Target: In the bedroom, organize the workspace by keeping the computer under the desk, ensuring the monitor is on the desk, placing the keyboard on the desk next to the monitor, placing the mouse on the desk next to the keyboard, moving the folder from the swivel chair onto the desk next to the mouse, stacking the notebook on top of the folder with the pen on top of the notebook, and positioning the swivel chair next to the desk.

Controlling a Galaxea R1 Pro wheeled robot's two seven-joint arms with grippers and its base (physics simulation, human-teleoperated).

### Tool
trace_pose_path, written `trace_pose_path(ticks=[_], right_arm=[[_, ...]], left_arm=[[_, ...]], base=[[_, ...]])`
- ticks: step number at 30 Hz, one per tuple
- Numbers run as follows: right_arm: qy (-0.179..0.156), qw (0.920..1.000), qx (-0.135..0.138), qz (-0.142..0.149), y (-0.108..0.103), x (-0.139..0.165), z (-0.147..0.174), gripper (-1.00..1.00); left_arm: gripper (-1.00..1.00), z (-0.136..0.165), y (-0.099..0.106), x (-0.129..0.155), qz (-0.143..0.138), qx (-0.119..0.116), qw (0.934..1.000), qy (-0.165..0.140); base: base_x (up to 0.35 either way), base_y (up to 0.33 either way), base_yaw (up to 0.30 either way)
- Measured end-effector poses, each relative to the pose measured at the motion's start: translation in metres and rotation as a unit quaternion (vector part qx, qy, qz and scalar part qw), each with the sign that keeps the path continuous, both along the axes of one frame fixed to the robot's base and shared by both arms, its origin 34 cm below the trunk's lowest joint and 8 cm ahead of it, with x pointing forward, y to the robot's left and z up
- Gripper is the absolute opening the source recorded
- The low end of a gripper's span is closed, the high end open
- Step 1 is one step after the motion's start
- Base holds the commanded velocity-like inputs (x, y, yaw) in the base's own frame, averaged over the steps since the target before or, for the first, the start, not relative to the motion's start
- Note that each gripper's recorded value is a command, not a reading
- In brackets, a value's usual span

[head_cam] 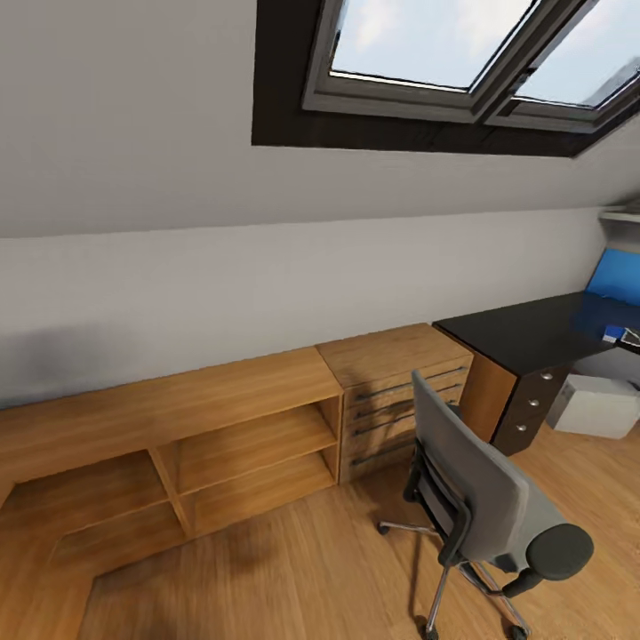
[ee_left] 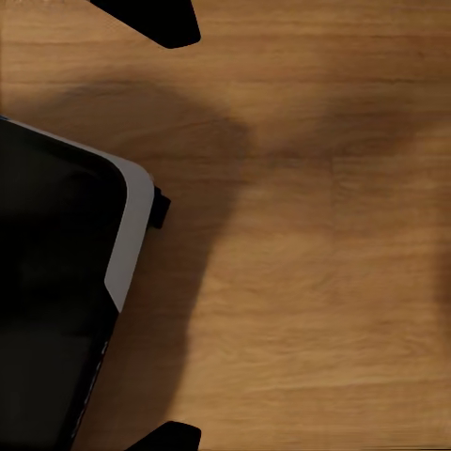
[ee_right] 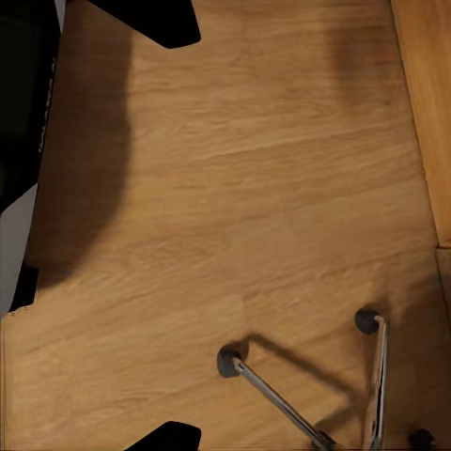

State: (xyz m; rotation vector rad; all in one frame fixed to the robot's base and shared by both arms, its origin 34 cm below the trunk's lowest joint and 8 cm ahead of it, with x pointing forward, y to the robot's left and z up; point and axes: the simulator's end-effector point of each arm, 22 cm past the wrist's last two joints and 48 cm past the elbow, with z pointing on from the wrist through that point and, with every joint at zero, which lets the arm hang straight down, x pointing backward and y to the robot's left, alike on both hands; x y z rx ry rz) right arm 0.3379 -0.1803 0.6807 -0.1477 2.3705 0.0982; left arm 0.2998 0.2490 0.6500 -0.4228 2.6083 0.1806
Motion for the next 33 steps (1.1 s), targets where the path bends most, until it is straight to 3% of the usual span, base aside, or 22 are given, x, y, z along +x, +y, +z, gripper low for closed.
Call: trace_pose_path(ticks=[17, 33], right_arm=[[-0.001, 1.0, 0.0, 0.001, -0.0003, 0.0009, 0.0005, 1.0], [-0.007, 1.0, 0.0, 0.003, 0.0003, 0.0046, 0.0031, 1.0]], left_arm=[[1.0, 0.0006, 0.0001, 0.0013, 0.0, 0.0, 1.0, -0.002], [1.0, 0.0023, 0.0004, 0.0047, 0.001, 0.0, 1.0, -0.006]], base=[[0.218, 0.241, -0.297], [0.02, 0.019, -0.282]])
